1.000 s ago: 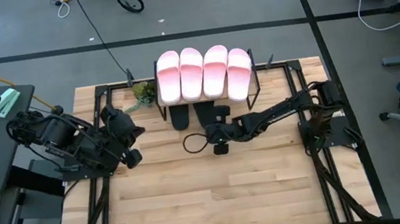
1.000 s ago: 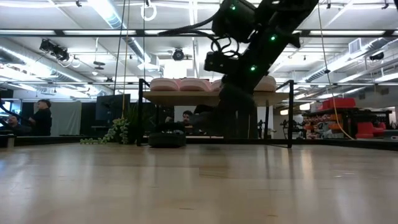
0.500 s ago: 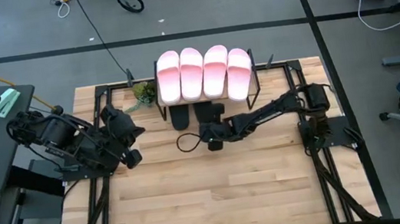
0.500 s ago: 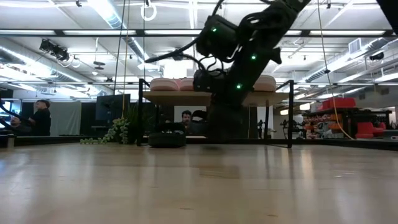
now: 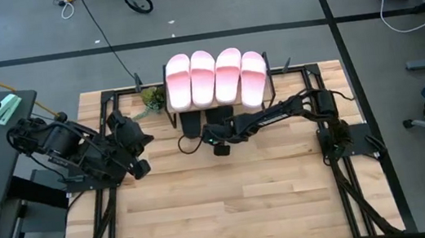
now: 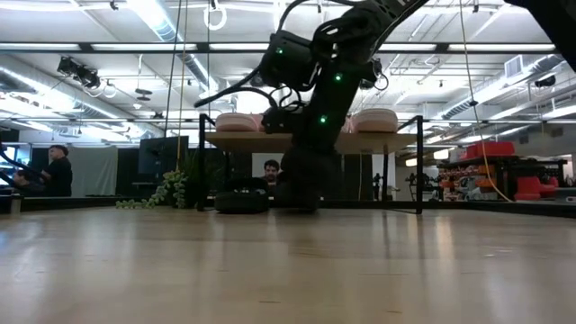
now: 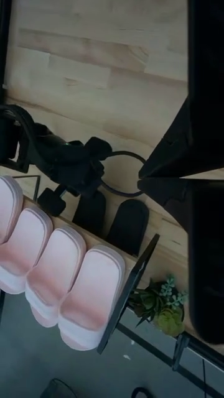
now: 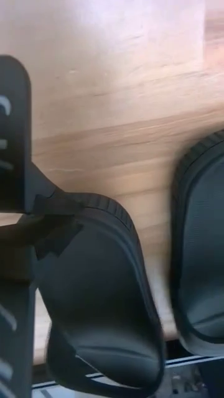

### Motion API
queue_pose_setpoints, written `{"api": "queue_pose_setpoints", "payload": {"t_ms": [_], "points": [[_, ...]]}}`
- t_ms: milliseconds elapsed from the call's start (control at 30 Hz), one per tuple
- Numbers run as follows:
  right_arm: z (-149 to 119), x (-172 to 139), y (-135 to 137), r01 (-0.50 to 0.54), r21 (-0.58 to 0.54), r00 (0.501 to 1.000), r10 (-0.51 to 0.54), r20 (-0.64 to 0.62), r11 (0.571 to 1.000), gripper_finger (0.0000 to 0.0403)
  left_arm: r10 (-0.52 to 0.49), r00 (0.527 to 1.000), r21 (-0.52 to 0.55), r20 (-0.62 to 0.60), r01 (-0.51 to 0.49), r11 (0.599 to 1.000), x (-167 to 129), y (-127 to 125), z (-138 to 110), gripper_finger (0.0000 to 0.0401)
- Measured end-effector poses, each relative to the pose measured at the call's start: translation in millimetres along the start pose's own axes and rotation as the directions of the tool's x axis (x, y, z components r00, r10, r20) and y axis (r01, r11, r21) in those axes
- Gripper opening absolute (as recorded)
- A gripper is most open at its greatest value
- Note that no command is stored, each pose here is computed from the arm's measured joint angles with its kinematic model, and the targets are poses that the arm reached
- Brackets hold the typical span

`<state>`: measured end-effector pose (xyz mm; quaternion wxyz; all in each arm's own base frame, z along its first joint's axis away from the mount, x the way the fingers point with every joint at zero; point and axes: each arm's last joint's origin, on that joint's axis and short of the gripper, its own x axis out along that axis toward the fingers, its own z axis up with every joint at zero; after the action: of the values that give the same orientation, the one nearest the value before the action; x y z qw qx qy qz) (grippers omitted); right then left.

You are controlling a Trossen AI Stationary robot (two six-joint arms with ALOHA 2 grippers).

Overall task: Pick and place slides into the shelf
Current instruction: Put the black slide under the shelf, then return to Home Position

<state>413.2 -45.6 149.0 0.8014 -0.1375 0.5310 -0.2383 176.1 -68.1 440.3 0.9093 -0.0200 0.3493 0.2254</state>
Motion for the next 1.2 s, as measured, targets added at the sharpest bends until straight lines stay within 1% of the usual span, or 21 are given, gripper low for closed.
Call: {"api": "queue_pose_setpoints", "payload": {"t_ms": [200, 333, 400, 500, 733, 900, 1067, 1200], "points": [[0, 0, 0, -0.01, -0.007, 1.0, 0.01, -0.002, 1.0, 0.0007, 0.001, 1.0, 0.001, -0.001, -0.001, 1.0, 0, 0, 0, 0.0006], [0, 0, 0, -0.012, -0.005, 1.0, 0.012, -0.001, 1.0, 0.0007, 0.001, 1.0, 0.0, -0.001, -0.001, 1.0, 0, 0, 0, 0.002], [0, 1, 0, -0.038, -0.007, 0.999, 0.038, 0.0, 0.999, 0.001, 0.001, 1.0, 0.0, -0.001, -0.001, 1.0, 0, 0, 0, 0.0026], [0, 1, 0, -0.068, -0.004, 0.998, 0.068, 0.001, 0.998, 0.0029, 0.0, 1.0, 0.0, -0.001, 0.0, 1.0, 0, 0, 0, 0.0028], [2, 1, 0, -0.075, 0.029, 0.997, 0.075, 0.019, 0.997, 0.0091, 0.0, 1.0, -0.001, 0.0, 0.0, 1.0, 0, 0, 0, 0.0011], [3, 1, 1, -0.078, 0.046, 0.997, 0.076, 0.033, 0.996, 0.012, 0.0, 1.0, -0.001, 0.0, 0.0, 1.0, 0, 0, 0, 0.0008], [4, -7, 14, -0.096, 0.094, 0.995, 0.092, 0.046, 0.991, 0.0131, 0.0, 1.0, -0.001, 0.0, 0.0, 1.0, 0, 0, 0, 0.0022], [2, -24, 38, -0.132, 0.055, 0.99, 0.129, 0.053, 0.99, 0.0128, 0.0, 1.0, -0.001, 0.0, 0.0, 1.0, 0, 0, 0, 0.0022]]}}
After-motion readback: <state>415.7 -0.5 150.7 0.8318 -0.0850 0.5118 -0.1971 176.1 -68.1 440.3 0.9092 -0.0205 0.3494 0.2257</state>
